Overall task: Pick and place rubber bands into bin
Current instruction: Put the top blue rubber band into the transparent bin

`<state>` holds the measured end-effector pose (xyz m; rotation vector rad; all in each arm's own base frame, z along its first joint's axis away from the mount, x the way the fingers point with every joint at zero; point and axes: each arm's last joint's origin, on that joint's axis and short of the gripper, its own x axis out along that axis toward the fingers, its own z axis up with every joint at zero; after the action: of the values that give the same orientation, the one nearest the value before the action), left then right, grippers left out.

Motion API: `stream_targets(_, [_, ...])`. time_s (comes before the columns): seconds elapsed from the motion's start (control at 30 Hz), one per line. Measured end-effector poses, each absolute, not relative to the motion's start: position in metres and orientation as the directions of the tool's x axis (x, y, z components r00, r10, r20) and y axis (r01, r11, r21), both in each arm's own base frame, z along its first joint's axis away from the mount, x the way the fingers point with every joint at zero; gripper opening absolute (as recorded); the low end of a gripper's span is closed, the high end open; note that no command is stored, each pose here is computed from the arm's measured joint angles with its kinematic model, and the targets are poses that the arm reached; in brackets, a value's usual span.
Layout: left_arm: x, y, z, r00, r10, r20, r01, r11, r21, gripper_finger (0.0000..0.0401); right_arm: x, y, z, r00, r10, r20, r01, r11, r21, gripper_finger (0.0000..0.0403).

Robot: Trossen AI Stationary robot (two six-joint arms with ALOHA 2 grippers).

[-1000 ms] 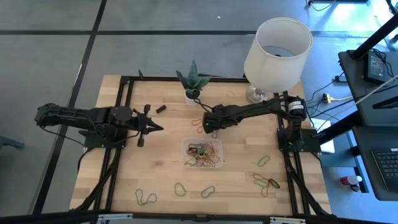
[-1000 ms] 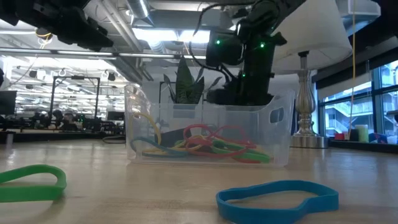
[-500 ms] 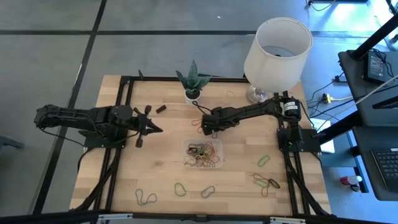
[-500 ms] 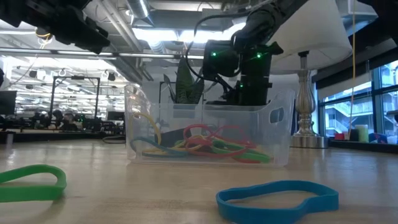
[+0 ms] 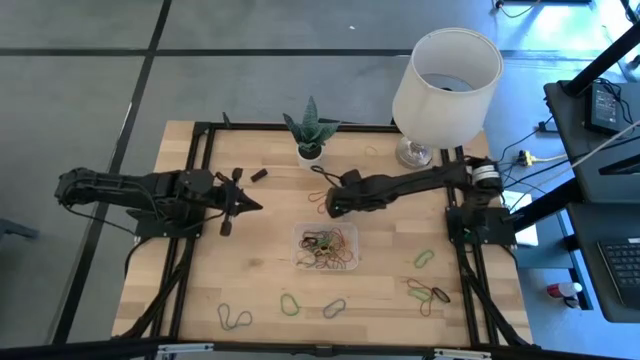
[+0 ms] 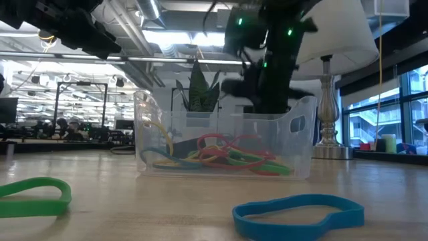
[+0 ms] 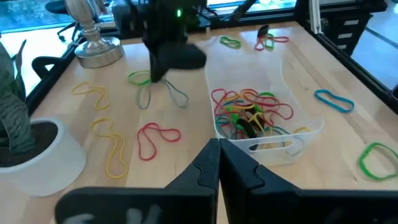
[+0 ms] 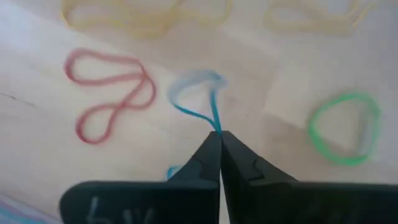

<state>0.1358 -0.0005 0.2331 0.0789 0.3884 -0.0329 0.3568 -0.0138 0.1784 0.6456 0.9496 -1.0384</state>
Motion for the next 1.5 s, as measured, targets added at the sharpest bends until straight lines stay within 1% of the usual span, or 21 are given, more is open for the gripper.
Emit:
stream_targets(0.13, [0.138,-0.005,0.234,0.93,-0.018,-0.367,0.046,0.997,0.068,0.0002,0.347,-0.003,0.21,0.266,-0.496,-0.826,0.912,0.407,0.049,0.0002])
stream_targets(0.23, [0.14,-0.011,0.234,0.932,-0.001,-0.362,0.031,0.997,0.077,0.0002,0.338,0.006,0.229,0.308,-0.528,-0.792,0.899,0.434,0.06,0.0002])
stream_targets(0.43, [0.147,-0.028,0.233,0.937,0.02,-0.348,0.003,0.998,0.066,0.0002,0.323,0.038,0.264,0.454,-0.557,-0.696,0.824,0.559,0.091,0.0001])
stream_targets(0.57, [0.15,-0.038,0.234,0.946,0.018,-0.323,-0.002,0.999,0.05,0.0002,0.316,0.064,0.274,0.533,-0.515,-0.671,0.759,0.641,0.111,0.0])
stream_targets(0.7, [0.153,-0.048,0.237,0.96,-0.023,-0.28,0.027,1.0,0.011,0.0002,0.318,0.092,0.271,0.603,-0.461,-0.651,0.695,0.704,0.145,0.0])
stream_targets(0.8, [0.154,-0.053,0.237,0.963,-0.001,-0.269,0.006,1.0,0.019,0.0002,0.322,0.112,0.265,0.645,-0.419,-0.638,0.644,0.748,0.159,0.0])
stream_targets(0.9, [0.155,-0.056,0.235,0.96,0.009,-0.279,-0.001,1.0,0.031,0.0002,0.325,0.123,0.258,0.662,-0.397,-0.636,0.62,0.766,0.167,0.0])
stream_targets(1.07, [0.156,-0.061,0.231,0.953,0.002,-0.303,0.001,1.0,0.007,0.0002,0.333,0.134,0.238,0.639,-0.349,-0.686,0.602,0.782,0.163,0.0])
stream_targets(1.3, [0.158,-0.067,0.226,0.945,-0.013,-0.327,0.001,0.999,-0.036,0.0002,0.342,0.14,0.205,0.57,-0.312,-0.76,0.641,0.748,0.174,0.0003])
stream_targets(1.4, [0.157,-0.069,0.225,0.943,-0.025,-0.331,0.013,0.999,-0.036,0.0002,0.344,0.141,0.196,0.547,-0.305,-0.78,0.642,0.751,0.156,0.0007])
stream_targets(1.5, [0.157,-0.07,0.225,0.943,-0.033,-0.33,0.019,0.999,-0.046,0.0002,0.343,0.141,0.196,0.539,-0.308,-0.784,0.643,0.751,0.147,0.0012])
